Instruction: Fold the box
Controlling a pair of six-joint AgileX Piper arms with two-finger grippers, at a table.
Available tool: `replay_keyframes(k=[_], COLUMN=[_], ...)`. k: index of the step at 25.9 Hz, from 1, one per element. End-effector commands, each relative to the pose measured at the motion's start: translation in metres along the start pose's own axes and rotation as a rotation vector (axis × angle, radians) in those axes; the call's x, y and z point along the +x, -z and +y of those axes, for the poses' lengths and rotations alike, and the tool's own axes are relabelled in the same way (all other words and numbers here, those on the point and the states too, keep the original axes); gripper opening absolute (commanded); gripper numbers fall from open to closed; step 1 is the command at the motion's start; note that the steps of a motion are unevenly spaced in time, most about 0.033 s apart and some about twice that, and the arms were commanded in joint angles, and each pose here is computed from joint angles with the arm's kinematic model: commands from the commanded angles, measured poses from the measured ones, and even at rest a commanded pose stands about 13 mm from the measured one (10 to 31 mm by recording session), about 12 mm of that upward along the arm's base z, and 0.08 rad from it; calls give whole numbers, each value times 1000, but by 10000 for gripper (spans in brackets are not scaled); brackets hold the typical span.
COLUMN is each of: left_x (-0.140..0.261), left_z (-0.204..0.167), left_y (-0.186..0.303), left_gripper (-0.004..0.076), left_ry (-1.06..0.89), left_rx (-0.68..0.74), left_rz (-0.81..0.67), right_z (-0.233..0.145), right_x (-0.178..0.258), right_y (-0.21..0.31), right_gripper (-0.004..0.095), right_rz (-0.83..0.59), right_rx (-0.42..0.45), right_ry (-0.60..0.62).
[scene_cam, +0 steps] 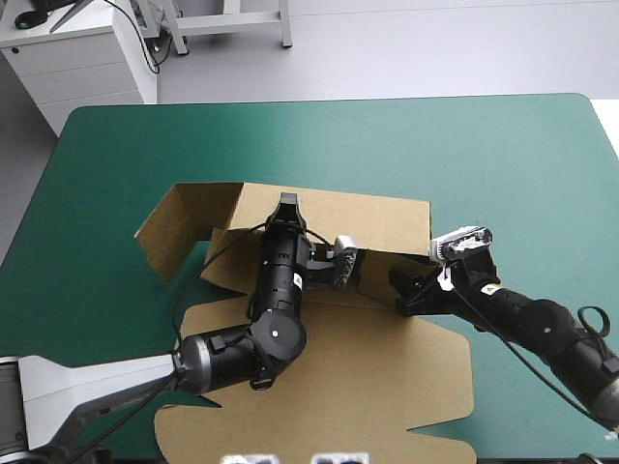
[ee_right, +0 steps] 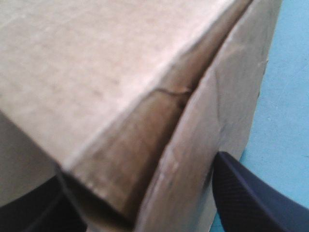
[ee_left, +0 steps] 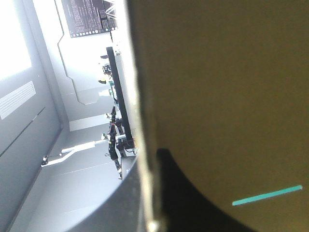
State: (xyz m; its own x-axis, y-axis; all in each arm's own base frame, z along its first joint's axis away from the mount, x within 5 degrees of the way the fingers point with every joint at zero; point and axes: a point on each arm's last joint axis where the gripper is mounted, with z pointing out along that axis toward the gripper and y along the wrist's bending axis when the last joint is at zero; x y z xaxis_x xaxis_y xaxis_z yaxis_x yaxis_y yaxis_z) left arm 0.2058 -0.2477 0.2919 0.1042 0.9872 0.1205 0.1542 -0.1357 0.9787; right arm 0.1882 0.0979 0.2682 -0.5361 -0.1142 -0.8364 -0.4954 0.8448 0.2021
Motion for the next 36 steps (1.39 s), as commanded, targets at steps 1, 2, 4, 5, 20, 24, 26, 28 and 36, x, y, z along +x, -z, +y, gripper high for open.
replay_keyframes(k=[1,2,4,5,20,24,26,28,36], left_x=[8,8,8,8,7,4,4,4,-9], left_z=[27,27,27,27,29,33,32,33,34], left_y=[6,6,6,6,7,7,7,8,26], left_gripper=[-8,-8,-8,-8,159,428,462,465,464], left_ry=[11,11,11,10,27,66,96,86,15], left_rx=[-133,-133,-133,-134,-152,-170,-167,-171,-205], left_rz=[9,9,9,9,-2,-36,-43,-37,-53], right_z=[-3,-4,-5,-5,0,-1,-4,-7,-16], right_x=[-10,-9,-8,-8,-16,-30,-35,-39,-71], right_y=[-4,-6,-10,-11,-9,-17,-24,-35,-60], right_gripper=[494,440,268,157,-13,-13,-13,-13,-13], right_rz=[-46,-38,-28,-23,-25,-33,-13,20,40], right_rx=[33,34,35,30,-7,-4,11,31,87], right_ry=[-33,-45,-62,-77,-106,-99,-102,-94,-45])
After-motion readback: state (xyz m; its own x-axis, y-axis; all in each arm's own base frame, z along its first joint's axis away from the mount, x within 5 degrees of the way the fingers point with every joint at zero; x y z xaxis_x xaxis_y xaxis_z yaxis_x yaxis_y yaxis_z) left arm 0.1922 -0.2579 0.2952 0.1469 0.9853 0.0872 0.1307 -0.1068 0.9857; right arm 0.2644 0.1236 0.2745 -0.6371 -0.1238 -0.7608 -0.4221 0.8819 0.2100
